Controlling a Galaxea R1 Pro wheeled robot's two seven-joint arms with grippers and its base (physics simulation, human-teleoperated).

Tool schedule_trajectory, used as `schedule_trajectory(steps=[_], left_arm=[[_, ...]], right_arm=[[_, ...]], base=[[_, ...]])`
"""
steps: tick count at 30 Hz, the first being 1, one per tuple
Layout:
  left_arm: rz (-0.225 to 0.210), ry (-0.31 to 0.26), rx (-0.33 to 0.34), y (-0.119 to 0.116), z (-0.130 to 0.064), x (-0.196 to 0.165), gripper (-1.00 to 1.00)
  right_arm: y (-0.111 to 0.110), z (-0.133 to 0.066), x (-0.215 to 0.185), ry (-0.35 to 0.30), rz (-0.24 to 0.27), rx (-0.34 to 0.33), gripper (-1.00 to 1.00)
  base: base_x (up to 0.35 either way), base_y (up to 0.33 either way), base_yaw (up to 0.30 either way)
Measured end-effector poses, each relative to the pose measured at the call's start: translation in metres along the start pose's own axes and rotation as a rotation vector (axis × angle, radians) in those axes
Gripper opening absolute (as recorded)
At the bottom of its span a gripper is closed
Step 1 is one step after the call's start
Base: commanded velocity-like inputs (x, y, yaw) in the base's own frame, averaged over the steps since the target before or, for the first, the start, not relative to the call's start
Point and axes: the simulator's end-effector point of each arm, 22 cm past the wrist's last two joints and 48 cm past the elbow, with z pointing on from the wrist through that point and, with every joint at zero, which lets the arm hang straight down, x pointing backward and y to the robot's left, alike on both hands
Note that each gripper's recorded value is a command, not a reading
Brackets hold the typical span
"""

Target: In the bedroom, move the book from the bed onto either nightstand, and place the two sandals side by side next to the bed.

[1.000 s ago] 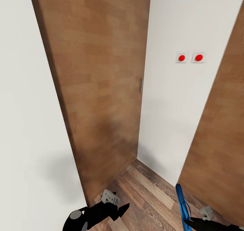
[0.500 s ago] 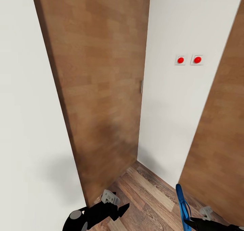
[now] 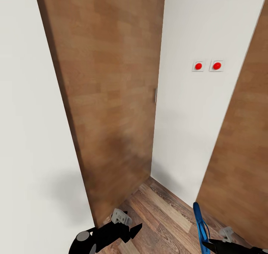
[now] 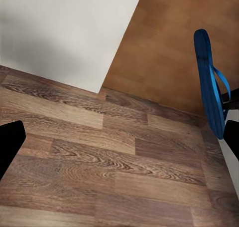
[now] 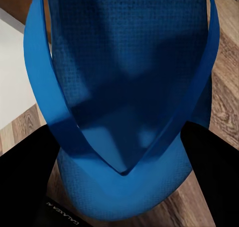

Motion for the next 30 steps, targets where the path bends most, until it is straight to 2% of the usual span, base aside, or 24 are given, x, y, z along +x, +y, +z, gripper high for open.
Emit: schedule_trajectory(steps=[5, 16, 24, 30], left_arm=[[0.000, 0.000, 0.000, 0.0000, 0.0000, 0.0000, 1.00], [0.000, 0.000, 0.000, 0.0000, -0.0001, 0.0000, 1.00], [0.000, 0.000, 0.000, 0.0000, 0.0000, 0.0000, 1.00], [0.000, 0.000, 0.000, 0.0003, 0.0003, 0.0002, 1.00]], right_arm=[[0.0001, 0.0000, 0.0001, 0.000, 0.000, 0.000, -1.00], [0.0002, 0.0000, 0.0001, 0.001, 0.000, -0.001, -1.00], [0.0001, 0.0000, 0.0000, 0.000, 0.000, 0.000, -1.00], [0.0000, 0.0003, 0.0001, 0.001, 0.001, -0.001, -1.00]], base=[[0.000, 0.000, 0.079], [0.000, 0.000, 0.213], [-0.011, 0.000, 0.035], [-0.259, 0.000, 0.002]])
